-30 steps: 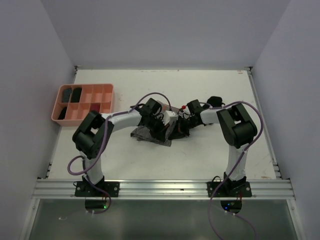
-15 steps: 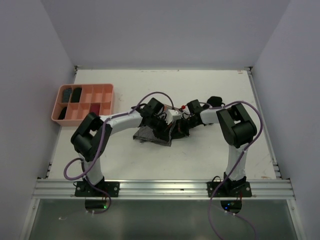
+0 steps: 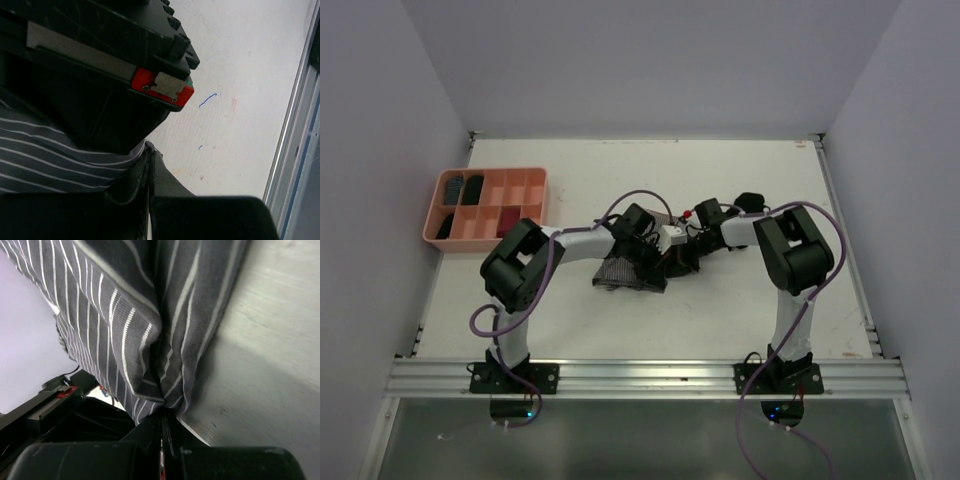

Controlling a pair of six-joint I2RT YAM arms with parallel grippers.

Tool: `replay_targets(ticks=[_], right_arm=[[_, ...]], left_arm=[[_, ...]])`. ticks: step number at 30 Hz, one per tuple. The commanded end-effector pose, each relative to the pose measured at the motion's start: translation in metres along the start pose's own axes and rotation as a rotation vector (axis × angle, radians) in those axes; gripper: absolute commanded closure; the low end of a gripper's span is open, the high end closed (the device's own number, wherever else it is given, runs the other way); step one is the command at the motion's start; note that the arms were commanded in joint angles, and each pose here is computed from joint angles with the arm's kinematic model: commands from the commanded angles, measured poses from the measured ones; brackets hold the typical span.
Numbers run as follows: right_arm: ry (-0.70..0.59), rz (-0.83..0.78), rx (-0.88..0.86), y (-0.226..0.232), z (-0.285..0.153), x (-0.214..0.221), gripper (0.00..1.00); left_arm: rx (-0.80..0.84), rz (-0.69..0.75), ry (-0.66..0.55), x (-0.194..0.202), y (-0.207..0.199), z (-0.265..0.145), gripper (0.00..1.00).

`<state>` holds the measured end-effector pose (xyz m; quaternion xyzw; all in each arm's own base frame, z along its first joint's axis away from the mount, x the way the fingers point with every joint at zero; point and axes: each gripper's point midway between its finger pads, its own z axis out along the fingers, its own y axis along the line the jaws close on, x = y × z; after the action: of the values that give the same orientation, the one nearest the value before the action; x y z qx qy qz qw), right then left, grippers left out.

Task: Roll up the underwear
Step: Fold the underwear

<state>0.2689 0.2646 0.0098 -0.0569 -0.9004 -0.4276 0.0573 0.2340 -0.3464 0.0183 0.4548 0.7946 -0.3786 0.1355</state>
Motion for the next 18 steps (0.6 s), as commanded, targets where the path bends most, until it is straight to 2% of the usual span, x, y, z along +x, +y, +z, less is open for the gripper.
replay_targets(ticks=[1,7,12,16,18], right_arm=[[-0.020,-0.010,0.091,-0.011,-0.012,-0.003,0.99],[-0.059,-0.056,0.133,0.002,-0.051,-0.015,0.85],[-0.121,-0.090,0.105,0.018,-0.078,-0.041,0.84],[-0.180,-0.100,0.047,0.034,-0.077,-0.068,0.84],[-0.207,-0.074,0.016,0.041,-0.073,-0.084,0.81]], left_arm=[[-0.001,-0.046,0.019,0.017,0.012,0.016,1.00],[0.004,-0.114,0.059,0.043,0.018,0.017,1.00],[0.005,-0.128,0.075,0.050,0.020,0.016,1.00],[0.006,-0.132,0.076,0.050,0.019,0.017,1.00],[0.004,-0.136,0.082,0.052,0.019,0.016,1.00]])
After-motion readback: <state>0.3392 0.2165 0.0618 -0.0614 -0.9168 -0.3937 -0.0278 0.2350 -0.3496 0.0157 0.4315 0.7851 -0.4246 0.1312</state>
